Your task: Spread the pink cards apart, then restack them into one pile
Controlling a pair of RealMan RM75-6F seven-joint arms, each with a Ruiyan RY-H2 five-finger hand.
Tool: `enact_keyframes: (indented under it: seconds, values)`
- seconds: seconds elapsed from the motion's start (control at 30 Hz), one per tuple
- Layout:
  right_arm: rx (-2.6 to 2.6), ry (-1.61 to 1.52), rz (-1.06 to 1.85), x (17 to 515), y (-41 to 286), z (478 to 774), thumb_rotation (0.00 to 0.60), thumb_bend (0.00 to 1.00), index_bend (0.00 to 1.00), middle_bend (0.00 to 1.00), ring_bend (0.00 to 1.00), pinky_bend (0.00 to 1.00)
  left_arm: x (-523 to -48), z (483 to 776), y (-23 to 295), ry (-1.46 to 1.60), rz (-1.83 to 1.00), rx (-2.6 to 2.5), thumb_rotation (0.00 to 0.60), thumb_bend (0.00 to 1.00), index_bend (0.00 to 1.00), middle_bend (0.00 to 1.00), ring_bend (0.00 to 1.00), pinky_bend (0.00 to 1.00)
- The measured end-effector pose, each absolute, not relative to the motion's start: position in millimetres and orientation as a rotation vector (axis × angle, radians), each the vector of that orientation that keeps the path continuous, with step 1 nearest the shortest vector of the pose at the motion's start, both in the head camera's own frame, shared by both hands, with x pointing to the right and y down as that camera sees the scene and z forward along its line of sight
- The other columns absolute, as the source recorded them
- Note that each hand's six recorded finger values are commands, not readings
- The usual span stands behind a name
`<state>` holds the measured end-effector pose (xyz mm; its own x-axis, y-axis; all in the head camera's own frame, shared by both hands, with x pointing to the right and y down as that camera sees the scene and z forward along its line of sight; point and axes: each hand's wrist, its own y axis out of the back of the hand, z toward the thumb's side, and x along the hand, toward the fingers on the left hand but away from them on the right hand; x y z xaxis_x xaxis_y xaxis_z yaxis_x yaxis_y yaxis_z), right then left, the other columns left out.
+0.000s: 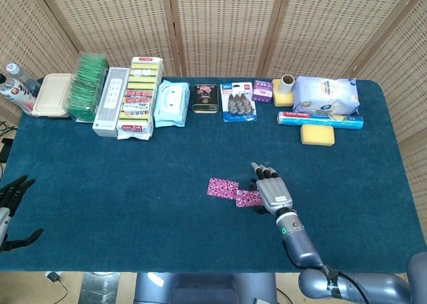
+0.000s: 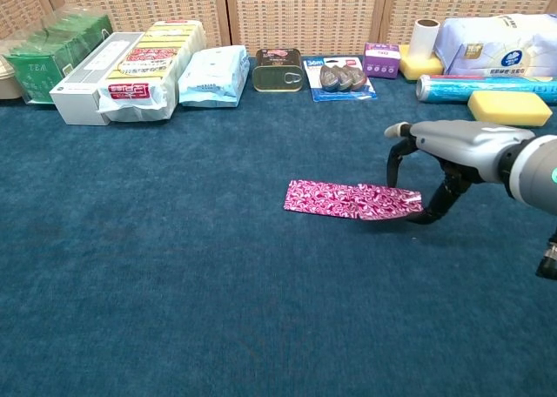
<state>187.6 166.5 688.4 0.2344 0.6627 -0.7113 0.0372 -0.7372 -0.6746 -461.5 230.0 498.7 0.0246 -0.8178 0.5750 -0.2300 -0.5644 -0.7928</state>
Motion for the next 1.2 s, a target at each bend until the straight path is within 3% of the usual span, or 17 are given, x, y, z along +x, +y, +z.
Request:
enact_keyframes:
  seconds: [0.7, 1.2]
  values:
    - [-1.964, -0.736, 1.798, 115, 154, 690, 0.6, 0.32, 0.44, 0.0, 0.0, 0.07, -465, 492, 231, 1.076, -1.524, -1.862, 0.6, 0.21, 0.0, 0.0, 0.0, 0.06]
    - [-1.887, -0.82, 1.923, 94, 146, 696, 0.6, 0.32, 0.44, 0.0, 0.0, 0.08, -469, 490, 232, 1.085, -1.52, -1.881, 0.6, 0.21, 0.0, 0.0, 0.0, 0.06]
